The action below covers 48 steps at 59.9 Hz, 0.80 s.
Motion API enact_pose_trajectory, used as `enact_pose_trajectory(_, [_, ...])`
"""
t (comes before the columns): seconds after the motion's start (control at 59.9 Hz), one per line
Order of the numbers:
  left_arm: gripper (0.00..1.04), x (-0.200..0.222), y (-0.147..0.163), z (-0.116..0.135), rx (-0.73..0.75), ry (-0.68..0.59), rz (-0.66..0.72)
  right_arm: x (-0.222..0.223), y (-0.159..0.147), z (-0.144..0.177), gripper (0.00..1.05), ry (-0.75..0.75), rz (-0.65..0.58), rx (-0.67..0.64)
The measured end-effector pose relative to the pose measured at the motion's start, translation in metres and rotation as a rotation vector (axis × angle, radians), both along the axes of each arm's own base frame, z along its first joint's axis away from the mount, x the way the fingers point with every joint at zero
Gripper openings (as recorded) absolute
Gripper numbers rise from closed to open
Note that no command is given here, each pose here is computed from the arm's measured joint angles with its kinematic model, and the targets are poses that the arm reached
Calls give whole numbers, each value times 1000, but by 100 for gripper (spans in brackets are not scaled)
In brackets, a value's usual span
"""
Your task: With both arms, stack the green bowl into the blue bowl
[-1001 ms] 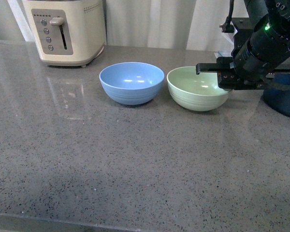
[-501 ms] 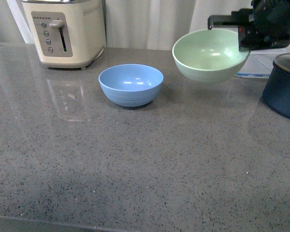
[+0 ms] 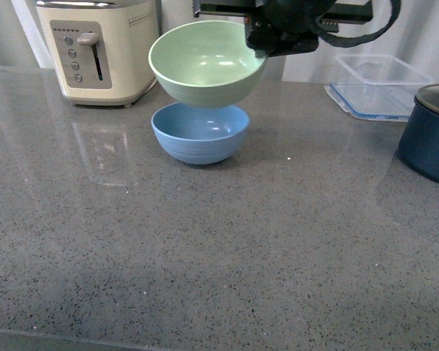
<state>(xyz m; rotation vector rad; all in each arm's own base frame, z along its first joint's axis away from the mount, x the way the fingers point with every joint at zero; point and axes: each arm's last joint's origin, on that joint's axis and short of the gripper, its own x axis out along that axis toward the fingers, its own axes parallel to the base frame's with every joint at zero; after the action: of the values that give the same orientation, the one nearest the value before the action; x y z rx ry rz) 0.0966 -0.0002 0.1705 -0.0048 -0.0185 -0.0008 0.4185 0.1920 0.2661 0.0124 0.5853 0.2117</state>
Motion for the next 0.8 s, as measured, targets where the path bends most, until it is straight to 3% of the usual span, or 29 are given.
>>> enact_pose_trajectory(0.801, [98,0,0,0,0,0,0,31,17,-52,2,59,-50,7])
